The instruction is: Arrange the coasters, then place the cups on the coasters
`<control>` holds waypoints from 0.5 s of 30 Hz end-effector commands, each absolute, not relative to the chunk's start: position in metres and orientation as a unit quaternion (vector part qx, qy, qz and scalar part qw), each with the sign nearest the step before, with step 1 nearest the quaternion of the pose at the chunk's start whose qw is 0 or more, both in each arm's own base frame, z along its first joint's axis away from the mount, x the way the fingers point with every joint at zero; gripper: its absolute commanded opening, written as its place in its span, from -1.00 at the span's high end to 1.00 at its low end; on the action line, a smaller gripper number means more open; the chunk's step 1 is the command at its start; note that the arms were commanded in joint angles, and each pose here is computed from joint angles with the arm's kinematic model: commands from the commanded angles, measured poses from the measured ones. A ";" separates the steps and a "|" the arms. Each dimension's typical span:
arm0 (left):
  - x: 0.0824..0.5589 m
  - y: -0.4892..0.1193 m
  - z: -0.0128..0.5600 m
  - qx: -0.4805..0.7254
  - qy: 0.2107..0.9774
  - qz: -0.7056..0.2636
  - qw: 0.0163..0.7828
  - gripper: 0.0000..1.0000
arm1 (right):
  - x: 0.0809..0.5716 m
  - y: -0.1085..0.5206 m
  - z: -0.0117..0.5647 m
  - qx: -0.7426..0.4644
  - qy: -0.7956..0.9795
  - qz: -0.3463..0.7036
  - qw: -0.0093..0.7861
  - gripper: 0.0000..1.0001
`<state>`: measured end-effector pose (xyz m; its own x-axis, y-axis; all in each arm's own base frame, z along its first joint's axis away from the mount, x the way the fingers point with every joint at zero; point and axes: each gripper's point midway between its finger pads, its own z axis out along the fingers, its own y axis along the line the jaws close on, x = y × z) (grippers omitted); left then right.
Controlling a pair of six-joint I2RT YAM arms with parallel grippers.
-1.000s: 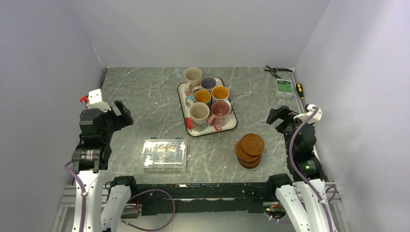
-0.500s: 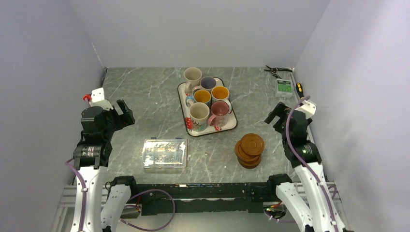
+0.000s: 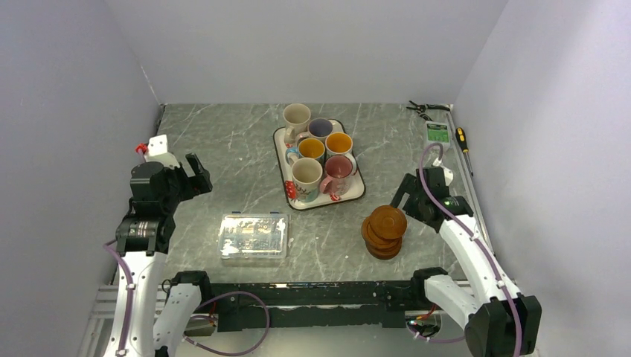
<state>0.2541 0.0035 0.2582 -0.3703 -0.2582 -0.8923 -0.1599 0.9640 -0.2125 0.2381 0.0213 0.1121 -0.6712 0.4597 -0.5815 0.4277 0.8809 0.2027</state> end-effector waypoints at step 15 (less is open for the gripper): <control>0.266 -0.007 0.257 -0.103 0.830 -0.059 0.545 -0.88 | 0.205 0.057 0.080 0.271 0.916 0.127 0.267 -0.46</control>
<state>0.2600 -0.0041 0.2502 -0.4078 -0.2509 -0.8779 -0.1342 0.9675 -0.2142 0.1989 0.0517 0.0755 -0.7301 0.5434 -0.4143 0.4359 0.8373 0.3301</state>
